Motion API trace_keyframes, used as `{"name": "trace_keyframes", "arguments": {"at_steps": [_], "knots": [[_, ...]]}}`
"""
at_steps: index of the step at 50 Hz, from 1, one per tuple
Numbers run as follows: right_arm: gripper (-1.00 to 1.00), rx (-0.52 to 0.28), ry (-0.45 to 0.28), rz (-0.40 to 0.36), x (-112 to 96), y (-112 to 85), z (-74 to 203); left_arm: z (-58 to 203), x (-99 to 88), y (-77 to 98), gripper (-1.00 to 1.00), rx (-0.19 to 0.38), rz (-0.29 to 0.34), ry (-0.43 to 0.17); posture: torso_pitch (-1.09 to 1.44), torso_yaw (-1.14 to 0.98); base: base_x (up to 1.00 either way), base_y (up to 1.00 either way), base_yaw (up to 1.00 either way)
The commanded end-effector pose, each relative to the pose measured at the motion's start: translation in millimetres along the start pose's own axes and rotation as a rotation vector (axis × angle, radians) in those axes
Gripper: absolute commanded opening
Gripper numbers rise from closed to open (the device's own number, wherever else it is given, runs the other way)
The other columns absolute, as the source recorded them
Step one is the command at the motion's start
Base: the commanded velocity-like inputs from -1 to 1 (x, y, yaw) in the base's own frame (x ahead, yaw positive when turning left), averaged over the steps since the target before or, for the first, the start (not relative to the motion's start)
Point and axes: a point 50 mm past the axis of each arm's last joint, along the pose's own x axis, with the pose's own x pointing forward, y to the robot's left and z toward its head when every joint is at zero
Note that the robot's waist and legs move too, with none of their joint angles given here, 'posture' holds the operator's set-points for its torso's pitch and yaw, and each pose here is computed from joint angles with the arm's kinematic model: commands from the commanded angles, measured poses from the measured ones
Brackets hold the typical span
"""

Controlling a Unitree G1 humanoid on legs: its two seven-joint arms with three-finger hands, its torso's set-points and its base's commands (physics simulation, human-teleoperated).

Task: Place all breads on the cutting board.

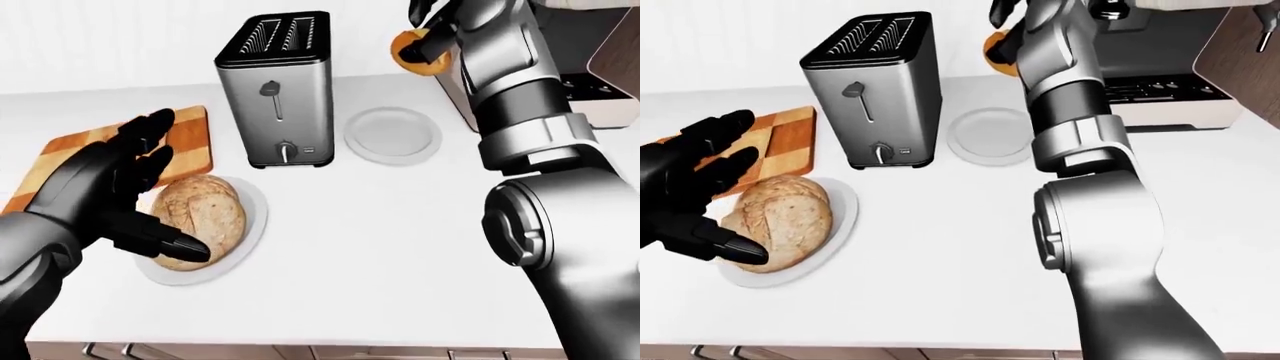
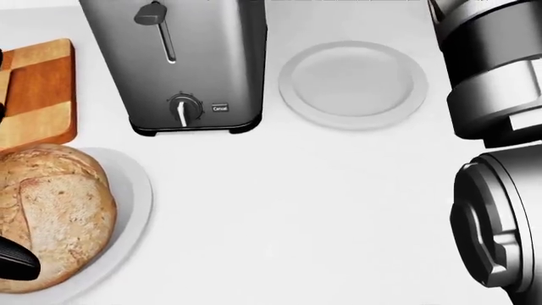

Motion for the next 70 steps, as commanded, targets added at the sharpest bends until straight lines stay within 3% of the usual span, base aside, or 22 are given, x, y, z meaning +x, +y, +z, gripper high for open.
{"name": "trace_keyframes", "arguments": {"at_steps": [1, 8, 19, 38, 40, 41, 49, 52, 58, 67, 68, 69, 70], "knots": [[-1.00, 0.003, -0.083, -0.073, -5, -19.1, 20, 10, -4.1, 7.3, 1.00, 0.045, 0.041, -0.055, 0.00, 0.00, 0.00, 0.00, 0.00], [-1.00, 0.007, -0.081, -0.074, -5, -18.1, 18, 4, -3.8, 5.3, 1.00, 0.105, 0.006, -0.024, 0.00, 0.00, 0.00, 0.00, 0.00], [-1.00, 0.012, -0.079, -0.069, -6, -15.1, 16, -12, 12.0, 5.5, 1.00, 0.136, 0.005, 0.024, 0.00, 0.00, 0.00, 0.00, 0.00], [-1.00, 0.019, -0.084, -0.064, -5, -10.4, 16, -17, 20.2, 5.0, 1.00, 0.141, 0.002, 0.036, 0.00, 0.00, 0.00, 0.00, 0.00], [-1.00, 0.019, -0.086, -0.064, -5, -10.9, 18, -18, 20.0, 5.5, 0.90, 0.139, 0.003, 0.037, 0.00, 0.00, 0.00, 0.00, 0.00], [-1.00, 0.019, -0.087, -0.064, -5, -11.1, 18, -18, 19.9, 5.6, 0.74, 0.138, 0.003, 0.036, 0.00, 0.00, 0.00, 0.00, 0.00], [-1.00, 0.018, -0.090, -0.064, -5, -11.3, 19, -14, 18.8, 5.0, 0.72, 0.125, -0.001, 0.035, 0.00, 0.00, 0.00, 0.00, 0.00], [-1.00, 0.019, -0.091, -0.062, -5, -10.0, 19, -13, 17.5, 5.1, 0.47, 0.124, -0.001, 0.034, 0.00, 0.00, 0.00, 0.00, 0.00], [-1.00, 0.020, -0.092, -0.062, -5, -9.8, 19, -13, 18.0, 5.8, 0.44, 0.124, 0.002, 0.037, 0.00, 0.00, 0.00, 0.00, 0.00], [-1.00, 0.018, -0.094, -0.059, -5, -6.2, 19, -19, 22.9, 9.3, 0.18, 0.102, 0.016, 0.045, 0.00, 0.00, 0.00, 0.00, 0.00], [-1.00, 0.019, -0.094, -0.059, -5, -6.0, 19, -19, 24.9, 10.6, -0.04, 0.084, 0.020, 0.046, 0.00, 0.00, 0.00, 0.00, 0.00], [-1.00, 0.019, -0.094, -0.058, -5, -5.5, 18, -19, 25.2, 11.1, -0.11, 0.077, 0.022, 0.046, 0.00, 0.00, 0.00, 0.00, 0.00], [-1.00, 0.020, -0.094, -0.059, -5, -5.5, 18, -22, 28.5, 11.9, -0.34, 0.069, 0.027, 0.050, 0.00, 0.00, 0.00, 0.00, 0.00]]}}
